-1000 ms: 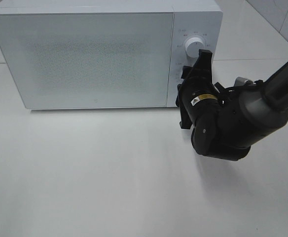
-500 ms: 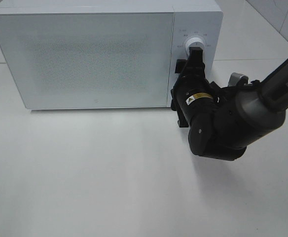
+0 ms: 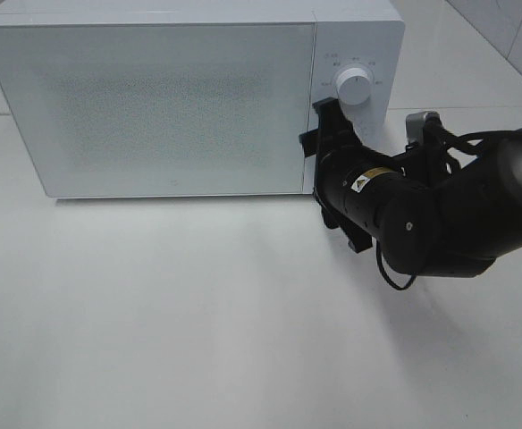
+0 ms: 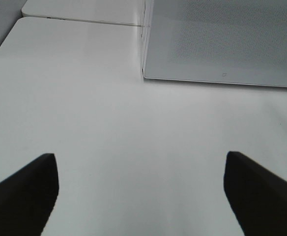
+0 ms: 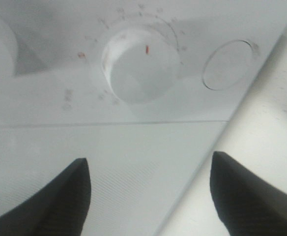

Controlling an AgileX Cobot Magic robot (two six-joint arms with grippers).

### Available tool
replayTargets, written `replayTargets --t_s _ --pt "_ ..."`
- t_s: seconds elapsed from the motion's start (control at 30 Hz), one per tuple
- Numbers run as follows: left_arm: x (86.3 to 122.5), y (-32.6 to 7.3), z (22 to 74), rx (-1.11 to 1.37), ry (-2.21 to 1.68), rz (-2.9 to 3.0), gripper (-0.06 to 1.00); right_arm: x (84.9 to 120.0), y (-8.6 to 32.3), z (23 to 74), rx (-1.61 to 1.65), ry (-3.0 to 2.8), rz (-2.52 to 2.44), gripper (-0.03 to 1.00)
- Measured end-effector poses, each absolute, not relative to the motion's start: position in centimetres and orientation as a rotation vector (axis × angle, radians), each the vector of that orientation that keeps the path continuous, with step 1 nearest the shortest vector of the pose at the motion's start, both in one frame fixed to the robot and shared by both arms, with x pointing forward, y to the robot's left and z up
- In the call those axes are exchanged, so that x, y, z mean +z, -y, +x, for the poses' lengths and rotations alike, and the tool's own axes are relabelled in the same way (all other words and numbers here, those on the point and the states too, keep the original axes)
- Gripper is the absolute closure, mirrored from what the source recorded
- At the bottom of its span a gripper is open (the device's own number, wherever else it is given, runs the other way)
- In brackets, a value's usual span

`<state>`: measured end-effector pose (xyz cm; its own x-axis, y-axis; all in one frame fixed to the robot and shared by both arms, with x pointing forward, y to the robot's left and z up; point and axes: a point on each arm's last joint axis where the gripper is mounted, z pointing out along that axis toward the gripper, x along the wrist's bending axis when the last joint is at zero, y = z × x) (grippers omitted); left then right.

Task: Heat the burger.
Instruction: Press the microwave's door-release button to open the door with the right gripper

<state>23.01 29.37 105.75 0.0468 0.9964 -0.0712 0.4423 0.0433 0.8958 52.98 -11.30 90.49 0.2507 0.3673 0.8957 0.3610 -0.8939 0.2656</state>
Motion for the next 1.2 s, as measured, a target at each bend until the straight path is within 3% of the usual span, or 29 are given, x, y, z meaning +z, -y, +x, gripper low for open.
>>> replayTargets --t_s 0.2,0.43,1.03,1.2 --pt "105.7 -29.4 23.0 0.867 -1.513 1.516 0.11 90.7 11.1 51.7 1.487 -1.182 2.384 0.32" --pt "105.7 -29.4 23.0 0.867 -1.513 1.516 0.11 92.9 11.1 50.2 1.248 -1.783 1.926 0.32" --pt "105.7 -29.4 23.0 0.867 -1.513 1.516 0.11 100.3 12.6 45.7 1.136 -2.265 1.327 0.32" --pt "105.7 -29.4 23.0 0.867 -1.513 1.516 0.11 101.4 15.5 44.5 0.97 -2.355 1.398 0.32"
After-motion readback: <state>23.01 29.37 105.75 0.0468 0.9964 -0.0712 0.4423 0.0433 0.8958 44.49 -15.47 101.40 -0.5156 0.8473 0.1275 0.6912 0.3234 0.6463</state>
